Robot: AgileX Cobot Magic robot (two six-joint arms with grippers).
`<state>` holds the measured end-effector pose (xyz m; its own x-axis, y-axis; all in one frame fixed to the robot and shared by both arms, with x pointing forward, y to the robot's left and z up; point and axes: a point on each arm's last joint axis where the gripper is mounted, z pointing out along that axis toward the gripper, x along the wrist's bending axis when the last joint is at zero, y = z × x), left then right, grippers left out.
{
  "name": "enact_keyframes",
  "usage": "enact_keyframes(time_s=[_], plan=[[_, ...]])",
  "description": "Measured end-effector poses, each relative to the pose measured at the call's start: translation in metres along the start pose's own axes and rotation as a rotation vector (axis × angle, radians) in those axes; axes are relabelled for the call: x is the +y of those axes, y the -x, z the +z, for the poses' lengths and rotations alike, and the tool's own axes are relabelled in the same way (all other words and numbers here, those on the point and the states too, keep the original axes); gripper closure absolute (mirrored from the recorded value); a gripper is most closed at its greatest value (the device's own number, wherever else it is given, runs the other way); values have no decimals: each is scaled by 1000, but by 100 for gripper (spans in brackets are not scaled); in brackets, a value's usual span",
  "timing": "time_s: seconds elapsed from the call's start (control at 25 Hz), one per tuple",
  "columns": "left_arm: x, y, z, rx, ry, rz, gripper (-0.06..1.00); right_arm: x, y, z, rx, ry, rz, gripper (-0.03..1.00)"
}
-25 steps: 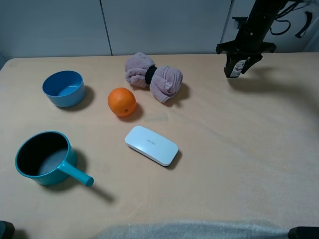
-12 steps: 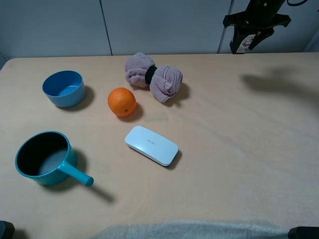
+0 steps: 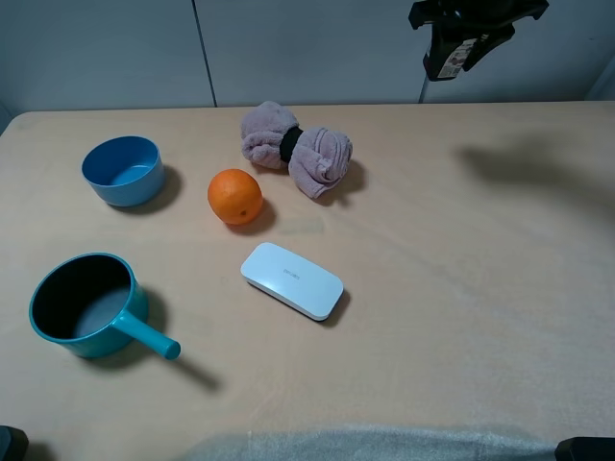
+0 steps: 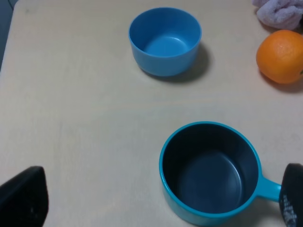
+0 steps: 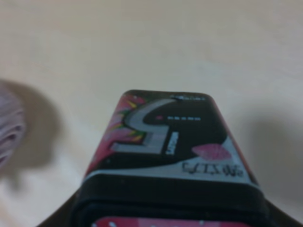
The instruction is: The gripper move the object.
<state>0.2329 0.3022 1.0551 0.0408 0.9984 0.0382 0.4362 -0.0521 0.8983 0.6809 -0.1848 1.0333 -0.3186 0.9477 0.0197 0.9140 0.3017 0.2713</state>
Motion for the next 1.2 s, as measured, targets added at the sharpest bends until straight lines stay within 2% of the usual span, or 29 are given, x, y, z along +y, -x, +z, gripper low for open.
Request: enact_keyframes(time_s=[0.84, 1.2], plan=[[0, 0, 0, 0, 0, 0, -5, -11, -135, -4, 33, 6, -299, 60], [0, 0, 0, 0, 0, 0, -5, -22, -174, -7, 36, 7, -398, 60]])
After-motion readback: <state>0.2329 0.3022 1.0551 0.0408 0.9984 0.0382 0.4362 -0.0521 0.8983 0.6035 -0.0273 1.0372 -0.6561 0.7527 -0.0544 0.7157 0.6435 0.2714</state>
